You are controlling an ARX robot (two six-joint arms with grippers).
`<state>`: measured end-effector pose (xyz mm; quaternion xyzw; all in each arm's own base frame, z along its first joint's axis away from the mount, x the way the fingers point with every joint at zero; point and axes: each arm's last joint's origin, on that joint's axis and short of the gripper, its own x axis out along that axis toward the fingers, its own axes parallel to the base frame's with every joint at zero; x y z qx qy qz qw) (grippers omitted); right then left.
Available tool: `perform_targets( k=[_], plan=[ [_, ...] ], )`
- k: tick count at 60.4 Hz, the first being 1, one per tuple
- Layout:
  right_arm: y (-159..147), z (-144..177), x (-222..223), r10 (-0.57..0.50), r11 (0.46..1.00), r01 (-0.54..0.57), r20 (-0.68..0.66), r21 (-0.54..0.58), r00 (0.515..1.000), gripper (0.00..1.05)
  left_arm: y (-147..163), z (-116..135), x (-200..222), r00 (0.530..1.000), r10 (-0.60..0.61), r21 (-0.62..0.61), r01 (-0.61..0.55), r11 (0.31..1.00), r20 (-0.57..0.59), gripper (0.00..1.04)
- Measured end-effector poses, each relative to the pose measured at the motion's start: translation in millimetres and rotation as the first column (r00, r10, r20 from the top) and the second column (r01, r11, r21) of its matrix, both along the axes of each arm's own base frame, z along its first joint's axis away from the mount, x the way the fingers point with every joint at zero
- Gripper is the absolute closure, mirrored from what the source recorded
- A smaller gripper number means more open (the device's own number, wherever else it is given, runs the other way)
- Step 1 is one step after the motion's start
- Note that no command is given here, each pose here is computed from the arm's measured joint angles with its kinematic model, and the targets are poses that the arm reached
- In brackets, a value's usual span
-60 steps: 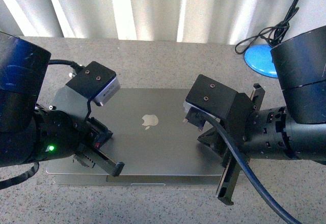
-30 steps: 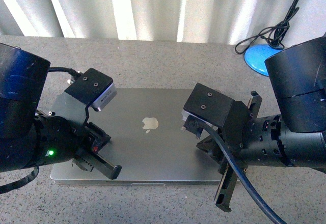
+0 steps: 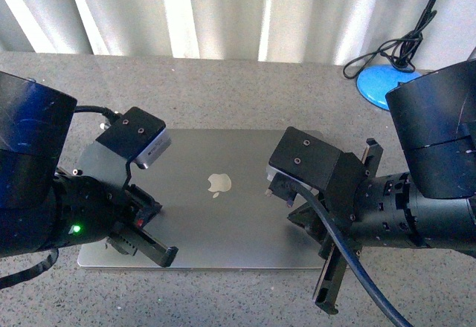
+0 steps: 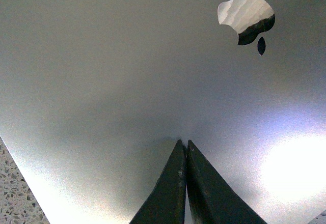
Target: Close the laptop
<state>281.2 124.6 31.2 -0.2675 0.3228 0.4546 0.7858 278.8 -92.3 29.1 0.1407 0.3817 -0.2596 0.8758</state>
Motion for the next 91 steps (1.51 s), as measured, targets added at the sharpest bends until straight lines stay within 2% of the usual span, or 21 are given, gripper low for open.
perform_targets(
  k=[30,55,62,66,71,72,74,76,78,79,80,81,82,83,84,85,87,88,90,91],
  plan=[
    [7.5,-7.8,-2.5,-0.04,0.999,0.04,-0.076,0.0,0.996,1.04,10.2,-2.2,0.0,1.0,0.025,-0.011,-0.025,1.0,0.001,1.01],
    [12.6,-9.9,-1.9,-0.044,0.999,0.044,-0.069,0.009,0.997,1.04,20.4,-5.6,-1.5,0.999,0.052,-0.025,-0.051,0.998,0.013,1.01],
    [12.9,-3.1,-3.1,-0.066,0.998,0.066,0.008,0.016,0.998,1.04,27.8,0.4,3.7,0.987,0.146,-0.023,-0.145,0.989,0.065,1.01],
    [12.7,5.4,-0.6,-0.098,0.995,0.096,0.064,0.035,0.993,1.04,34.8,11.8,10.2,0.963,0.231,-0.059,-0.225,0.973,0.139,1.01],
    [9.9,28.6,8.0,-0.192,0.98,0.182,0.139,0.081,0.971,1.04,46.5,32.3,19.6,0.892,0.381,-0.132,-0.359,0.924,0.245,1.01],
    [9.3,33.4,9.6,-0.215,0.975,0.203,0.145,0.096,0.966,1.04,49.3,37.4,21.3,0.871,0.413,-0.152,-0.386,0.91,0.264,1.01],
    [7.6,44.2,12.6,-0.249,0.966,0.23,0.172,0.121,0.953,1.04,58.8,54.0,25.7,0.802,0.508,-0.22,-0.459,0.86,0.315,1.01],
    [2.3,67.9,19.3,-0.339,0.935,0.299,0.228,0.192,0.913,1.04,74.4,78.0,28.9,0.678,0.636,-0.325,-0.547,0.772,0.369,1.01],
    [-0.9,79.6,22.3,-0.375,0.92,0.324,0.251,0.222,0.892,1.04,82.7,89.2,29.0,0.609,0.696,-0.373,-0.587,0.718,0.382,1.01],
    [-4.7,92.0,25.2,-0.418,0.899,0.357,0.26,0.253,0.87,1.04,91.0,100.7,28.0,0.54,0.743,-0.413,-0.618,0.669,0.395,1.01],
    [-6.7,98.1,26.4,-0.442,0.887,0.375,0.256,0.27,0.86,1.04,95.1,105.8,27.0,0.506,0.766,-0.435,-0.631,0.642,0.397,1.01],
    [-11.0,109.7,28.1,-0.475,0.869,0.4,0.26,0.292,0.841,1.04,103.2,116.6,23.7,0.432,0.808,-0.485,-0.648,0.587,0.4,1.01],
    [-13.2,115.2,28.6,-0.493,0.857,0.414,0.257,0.305,0.831,1.04,106.7,121.9,21.8,0.406,0.818,-0.503,-0.648,0.572,0.407,1.01],
    [-17.8,125.6,28.9,-0.529,0.833,0.441,0.248,0.334,0.812,1.04,114.8,131.2,17.1,0.331,0.848,-0.54,-0.661,0.522,0.414,1.01],
    [-20.2,130.6,28.8,-0.544,0.822,0.451,0.247,0.346,0.802,1.03,118.5,135.7,14.5,0.298,0.861,-0.56,-0.663,0.497,0.412,1.01],
    [-24.8,139.4,28.0,-0.571,0.801,0.469,0.241,0.371,0.785,1.0,125.2,144.1,9.1,0.243,0.876,-0.585,-0.666,0.462,0.416,1.01],
    [-32.0,151.3,26.0,-0.605,0.772,0.49,0.232,0.406,0.761,0.95,134.5,155.0,-0.3,0.17,0.896,-0.624,-0.665,0.411,0.409,1.01],
    [-36.9,158.2,24.1,-0.625,0.753,0.501,0.226,0.426,0.747,0.91,137.2,158.0,-3.5,0.152,0.902,-0.634,-0.664,0.397,0.405,1.01],
    [-43.6,167.0,20.4,-0.649,0.73,0.512,0.222,0.453,0.728,0.86,147.4,168.6,-18.8,0.079,0.92,-0.67,-0.663,0.336,0.383,1.01],
    [-45.7,169.6,18.9,-0.658,0.72,0.516,0.218,0.464,0.721,0.84,149.5,171.0,-22.7,0.059,0.924,-0.679,-0.662,0.319,0.377,1.01]
  ],
)
